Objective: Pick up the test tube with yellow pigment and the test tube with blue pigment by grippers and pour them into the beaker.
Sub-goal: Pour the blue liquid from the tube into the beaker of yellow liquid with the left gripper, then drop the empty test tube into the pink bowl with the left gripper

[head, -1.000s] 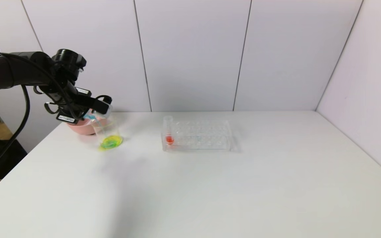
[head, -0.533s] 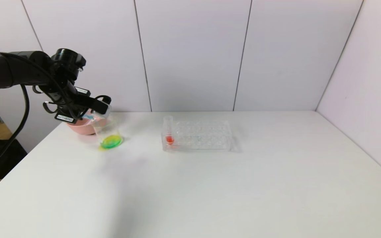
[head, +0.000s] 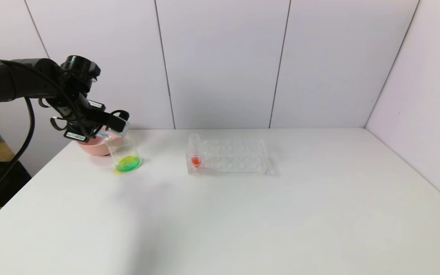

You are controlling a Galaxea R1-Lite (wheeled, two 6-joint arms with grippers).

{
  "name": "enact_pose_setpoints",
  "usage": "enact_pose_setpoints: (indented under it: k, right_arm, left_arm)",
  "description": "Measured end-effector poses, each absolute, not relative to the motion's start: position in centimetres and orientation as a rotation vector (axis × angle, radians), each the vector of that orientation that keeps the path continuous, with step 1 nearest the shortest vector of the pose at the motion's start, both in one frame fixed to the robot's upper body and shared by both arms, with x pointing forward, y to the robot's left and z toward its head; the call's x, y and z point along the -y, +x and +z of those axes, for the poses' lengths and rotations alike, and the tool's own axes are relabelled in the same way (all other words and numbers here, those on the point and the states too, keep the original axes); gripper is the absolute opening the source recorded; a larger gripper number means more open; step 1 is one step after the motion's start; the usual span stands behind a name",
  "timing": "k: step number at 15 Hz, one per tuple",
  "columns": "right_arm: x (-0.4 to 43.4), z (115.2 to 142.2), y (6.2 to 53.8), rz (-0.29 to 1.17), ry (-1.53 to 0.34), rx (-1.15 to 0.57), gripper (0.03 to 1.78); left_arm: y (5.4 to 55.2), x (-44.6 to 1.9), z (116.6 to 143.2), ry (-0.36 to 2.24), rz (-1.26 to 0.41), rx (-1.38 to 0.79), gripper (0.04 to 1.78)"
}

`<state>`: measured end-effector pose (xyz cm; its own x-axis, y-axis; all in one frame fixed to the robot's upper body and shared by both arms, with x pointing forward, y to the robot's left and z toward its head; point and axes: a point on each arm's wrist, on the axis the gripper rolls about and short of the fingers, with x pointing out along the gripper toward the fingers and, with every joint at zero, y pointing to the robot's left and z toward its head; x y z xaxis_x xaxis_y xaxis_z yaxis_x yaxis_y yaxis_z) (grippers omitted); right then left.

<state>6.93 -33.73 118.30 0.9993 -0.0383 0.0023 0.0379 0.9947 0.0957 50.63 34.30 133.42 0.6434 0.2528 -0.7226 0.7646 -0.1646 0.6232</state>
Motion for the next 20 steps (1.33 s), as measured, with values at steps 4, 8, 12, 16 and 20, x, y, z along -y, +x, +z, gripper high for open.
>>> enact_pose_setpoints:
  k: [4,8,12,16,20]
  right_arm:
    - [33.7,118.3,6.9,-0.039,0.096,0.004,1.71]
    - [33.7,118.3,6.9,-0.039,0.096,0.004,1.71]
    - [33.7,118.3,6.9,-0.039,0.096,0.004,1.71]
    - [33.7,118.3,6.9,-0.039,0.096,0.004,1.71]
    - [33.7,118.3,6.9,-0.039,0.096,0.004,1.71]
  left_arm:
    - [50.5,-34.1,133.7,1.752,-0.540,-0.851,0.44]
    - [50.4,-34.0,133.8,1.767,-0.542,-0.853,0.44]
    - [50.4,-33.9,133.7,1.780,-0.537,-0.864,0.44]
    - [50.4,-33.8,133.8,1.782,-0.537,-0.861,0.44]
    - [49.7,-33.8,135.0,1.747,-0.515,-0.826,0.44]
